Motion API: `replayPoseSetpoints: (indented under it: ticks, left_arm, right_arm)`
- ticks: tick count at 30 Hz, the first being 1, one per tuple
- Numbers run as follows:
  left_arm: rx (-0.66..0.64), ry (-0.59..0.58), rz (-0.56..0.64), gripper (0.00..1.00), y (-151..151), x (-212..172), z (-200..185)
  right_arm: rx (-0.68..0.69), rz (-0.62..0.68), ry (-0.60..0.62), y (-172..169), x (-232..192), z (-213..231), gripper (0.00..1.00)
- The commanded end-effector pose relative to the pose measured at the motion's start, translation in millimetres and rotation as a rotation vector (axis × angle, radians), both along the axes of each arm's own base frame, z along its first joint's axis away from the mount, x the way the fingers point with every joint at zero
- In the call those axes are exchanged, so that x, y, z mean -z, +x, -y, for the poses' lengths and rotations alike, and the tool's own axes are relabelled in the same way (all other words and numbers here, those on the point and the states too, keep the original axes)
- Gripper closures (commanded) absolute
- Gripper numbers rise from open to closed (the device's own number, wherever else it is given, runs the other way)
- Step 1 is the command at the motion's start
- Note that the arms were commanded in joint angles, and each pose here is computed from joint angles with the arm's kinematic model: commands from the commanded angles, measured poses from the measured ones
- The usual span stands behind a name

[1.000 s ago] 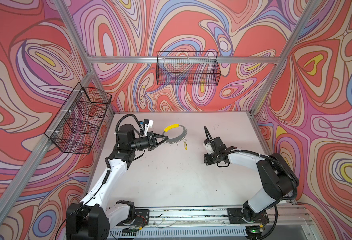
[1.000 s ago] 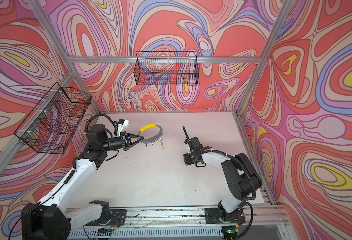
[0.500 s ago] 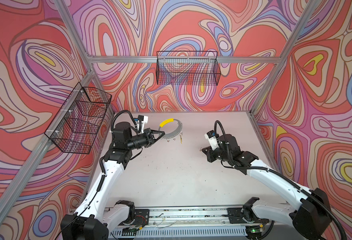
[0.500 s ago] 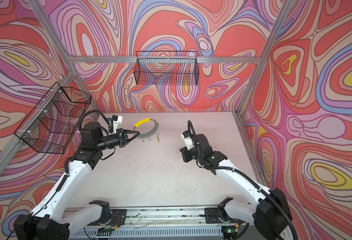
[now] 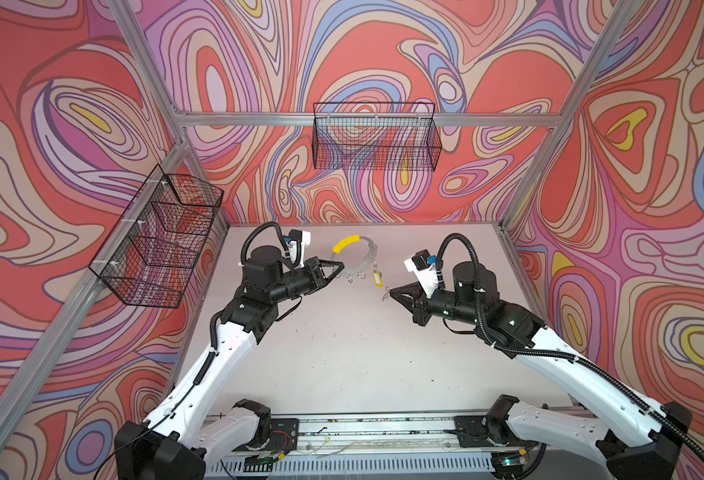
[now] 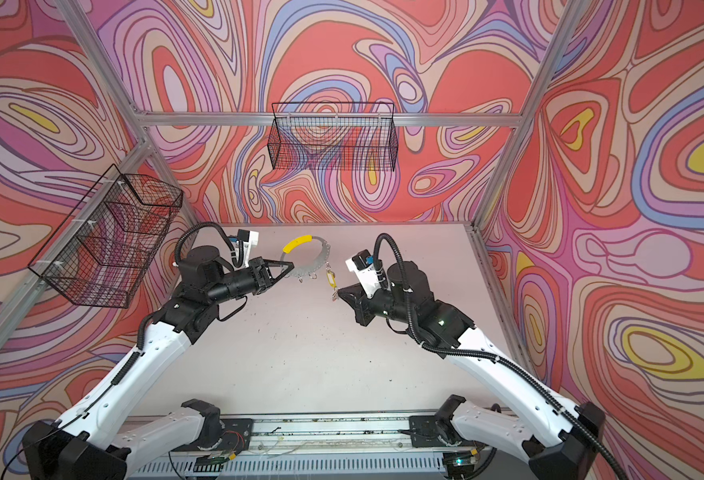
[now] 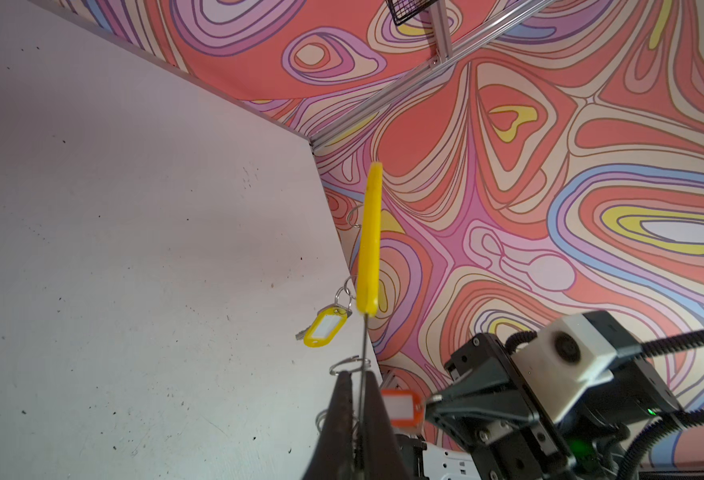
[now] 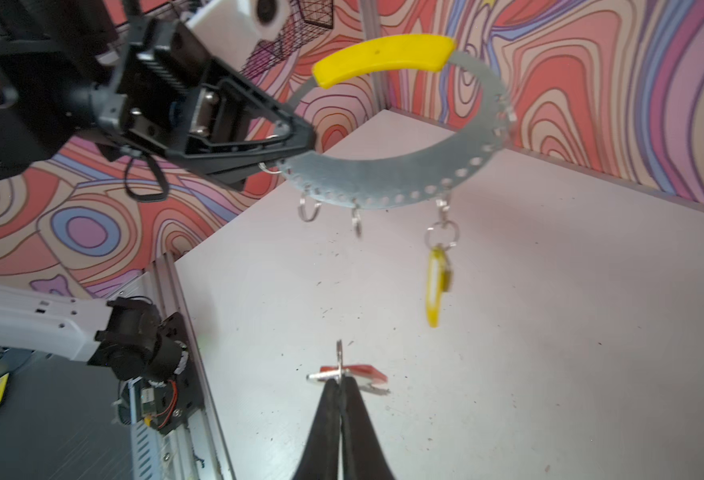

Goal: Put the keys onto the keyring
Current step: 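Carry the red-tagged key with the right gripper up to the held disc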

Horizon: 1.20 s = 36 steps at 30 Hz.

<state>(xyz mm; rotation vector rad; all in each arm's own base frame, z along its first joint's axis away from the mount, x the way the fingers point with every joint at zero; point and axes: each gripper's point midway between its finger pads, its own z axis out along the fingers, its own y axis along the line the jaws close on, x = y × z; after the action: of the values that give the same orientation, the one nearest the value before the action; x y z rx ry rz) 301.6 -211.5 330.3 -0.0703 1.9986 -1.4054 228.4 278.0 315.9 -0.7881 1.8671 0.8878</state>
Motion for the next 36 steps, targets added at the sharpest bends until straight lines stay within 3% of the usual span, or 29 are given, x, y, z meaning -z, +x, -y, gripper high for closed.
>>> replayPoseSetpoints:
  ticks: [1, 6, 9, 20, 29, 36]
  left_arm:
    - [-0.076, -0.031, 0.122, 1.00, 3, -39, -4]
    - [-0.101, -0.032, 0.148, 1.00, -1, -45, -4]
    - [-0.106, -0.037, 0.160, 1.00, -6, -49, -5]
    - [-0.117, -0.007, 0.163, 1.00, -18, -42, -7]
    - [-0.115, 0.008, 0.175, 1.00, -25, -42, -8]
    - [-0.107, 0.022, 0.186, 1.00, -29, -42, -9]
  right_arm:
    - [-0.026, 0.026, -0.014, -13, -10, -16, 1.00]
    - [-0.036, 0.022, 0.016, -26, -13, -38, 1.00]
    - [-0.005, 0.026, 0.070, -19, -19, -45, 1.00]
    - [0.015, 0.034, 0.094, -2, -20, -85, 1.00]
    - [0.122, 0.053, 0.133, 14, -29, -81, 1.00]
    - [0.121, 0.063, 0.156, 16, -36, -84, 1.00]
